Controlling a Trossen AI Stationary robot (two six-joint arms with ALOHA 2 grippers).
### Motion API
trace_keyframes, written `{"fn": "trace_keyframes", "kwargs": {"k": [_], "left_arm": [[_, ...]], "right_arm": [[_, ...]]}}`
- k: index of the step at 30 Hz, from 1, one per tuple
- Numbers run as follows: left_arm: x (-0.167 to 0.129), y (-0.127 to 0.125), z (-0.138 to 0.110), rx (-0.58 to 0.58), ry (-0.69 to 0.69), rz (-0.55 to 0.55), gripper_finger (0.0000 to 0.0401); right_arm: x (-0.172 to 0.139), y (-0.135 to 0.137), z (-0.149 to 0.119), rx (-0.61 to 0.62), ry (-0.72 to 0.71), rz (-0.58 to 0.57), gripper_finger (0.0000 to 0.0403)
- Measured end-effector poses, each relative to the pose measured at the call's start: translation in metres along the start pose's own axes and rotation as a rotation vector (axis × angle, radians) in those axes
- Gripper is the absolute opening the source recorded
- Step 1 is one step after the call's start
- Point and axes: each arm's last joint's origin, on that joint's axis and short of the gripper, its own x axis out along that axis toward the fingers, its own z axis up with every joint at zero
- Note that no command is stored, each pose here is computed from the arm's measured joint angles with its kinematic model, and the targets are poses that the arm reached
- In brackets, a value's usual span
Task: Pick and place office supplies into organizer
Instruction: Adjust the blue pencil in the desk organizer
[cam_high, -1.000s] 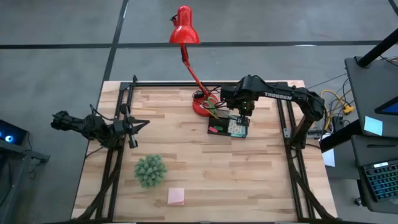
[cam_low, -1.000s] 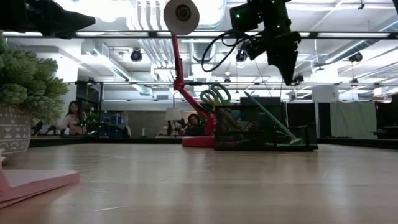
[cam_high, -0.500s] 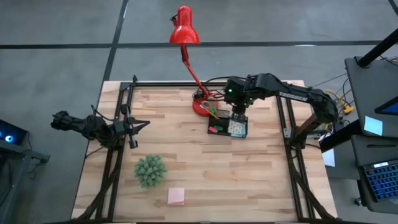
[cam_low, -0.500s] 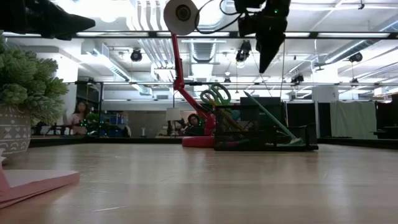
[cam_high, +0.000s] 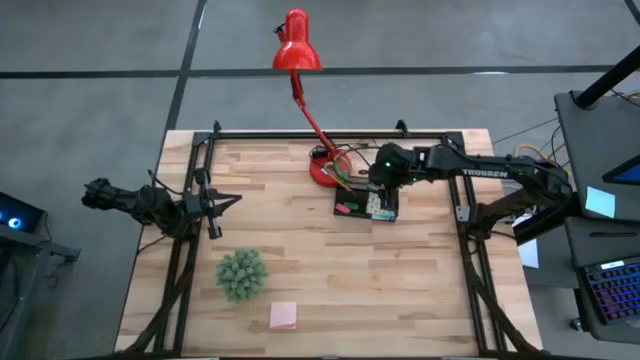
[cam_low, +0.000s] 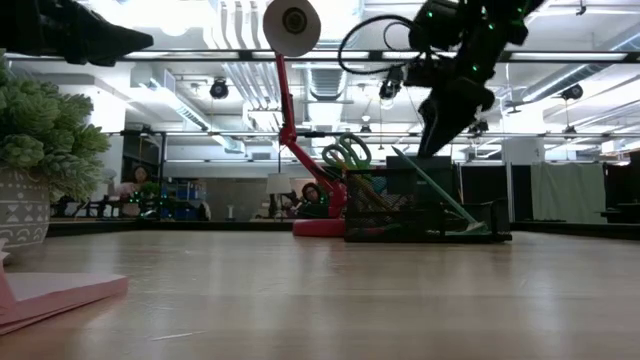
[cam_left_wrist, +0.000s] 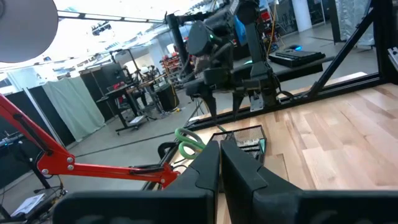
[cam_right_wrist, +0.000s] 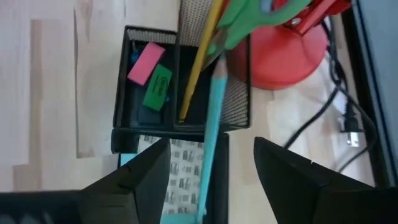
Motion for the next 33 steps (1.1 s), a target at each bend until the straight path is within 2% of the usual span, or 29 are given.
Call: {"fn": "trace_keyframes", "kwargs": {"k": [9,14,20,26,33], "left_arm": [[0.000,0.000,0.000,-0.001,-0.001,0.001,0.0000],[0.000,0.000,0.000,-0.002,-0.003,0.001,0.0000],[0.000,0.000,0.000,-0.002,-0.003,0.001,0.0000],[0.000,0.000,0.000,-0.002,-0.002,0.001,0.0000],[0.000,0.000,0.000,0.000,-0.001,0.000,0.0000]], "right_arm": [[0.024,-0.003,-0.025,0.008,-0.011,-0.020,0.0220],[0.032,-0.009,-0.028,0.025,-0.044,0.047,0.0209],[0.039,-0.016,-0.029,0.009,-0.036,0.042,0.0185],[0.046,-0.017,-0.032,0.004,-0.008,0.049,0.0143],[0.045,-0.017,-0.032,-0.006,-0.003,0.051,0.0052]]}}
